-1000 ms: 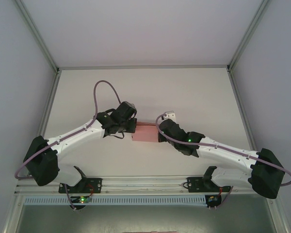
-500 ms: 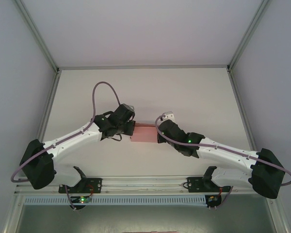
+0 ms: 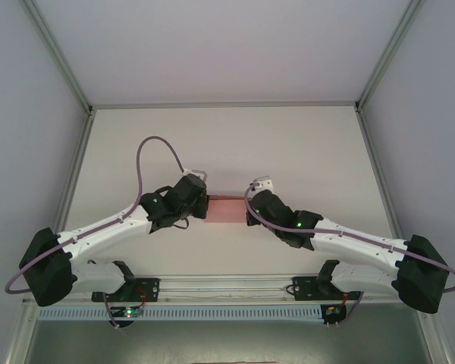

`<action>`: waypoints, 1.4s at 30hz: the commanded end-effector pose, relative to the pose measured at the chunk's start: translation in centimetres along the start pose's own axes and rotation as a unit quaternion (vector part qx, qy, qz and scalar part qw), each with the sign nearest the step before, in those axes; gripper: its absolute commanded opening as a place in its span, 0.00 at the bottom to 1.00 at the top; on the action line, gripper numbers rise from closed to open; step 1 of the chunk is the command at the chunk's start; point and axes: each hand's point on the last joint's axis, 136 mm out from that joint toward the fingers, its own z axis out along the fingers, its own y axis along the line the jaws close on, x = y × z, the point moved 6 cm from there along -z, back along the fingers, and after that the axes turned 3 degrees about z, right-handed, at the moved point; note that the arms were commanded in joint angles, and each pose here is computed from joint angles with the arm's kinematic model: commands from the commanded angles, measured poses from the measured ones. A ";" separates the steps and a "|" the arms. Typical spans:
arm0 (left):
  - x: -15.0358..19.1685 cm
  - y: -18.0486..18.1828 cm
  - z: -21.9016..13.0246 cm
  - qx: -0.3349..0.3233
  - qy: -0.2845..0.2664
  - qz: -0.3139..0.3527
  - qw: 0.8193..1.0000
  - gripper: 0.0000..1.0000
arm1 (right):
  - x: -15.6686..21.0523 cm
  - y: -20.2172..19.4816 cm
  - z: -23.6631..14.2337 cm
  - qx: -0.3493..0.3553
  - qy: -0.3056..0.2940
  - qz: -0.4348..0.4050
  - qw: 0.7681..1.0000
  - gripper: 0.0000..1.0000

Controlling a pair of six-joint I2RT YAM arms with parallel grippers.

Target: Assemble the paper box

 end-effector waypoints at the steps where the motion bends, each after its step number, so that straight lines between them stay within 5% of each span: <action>1: 3.9 1.9 1.6 -0.048 0.057 -0.022 0.997 0.00 | 0.7 -0.4 0.0 0.013 0.000 0.001 1.000 0.00; 15: 5.7 2.8 1.3 -0.149 0.072 0.065 0.984 0.00 | 1.1 -0.4 -0.2 0.018 -0.009 -0.004 1.000 0.00; 32: 9.8 0.8 3.3 -0.051 0.054 0.034 0.997 0.00 | 2.7 1.4 0.7 -0.025 -0.012 -0.002 1.000 0.00; 42: 8.8 -0.9 4.4 -0.116 0.075 0.109 0.984 0.00 | 2.6 1.5 0.5 -0.026 -0.018 -0.001 0.999 0.00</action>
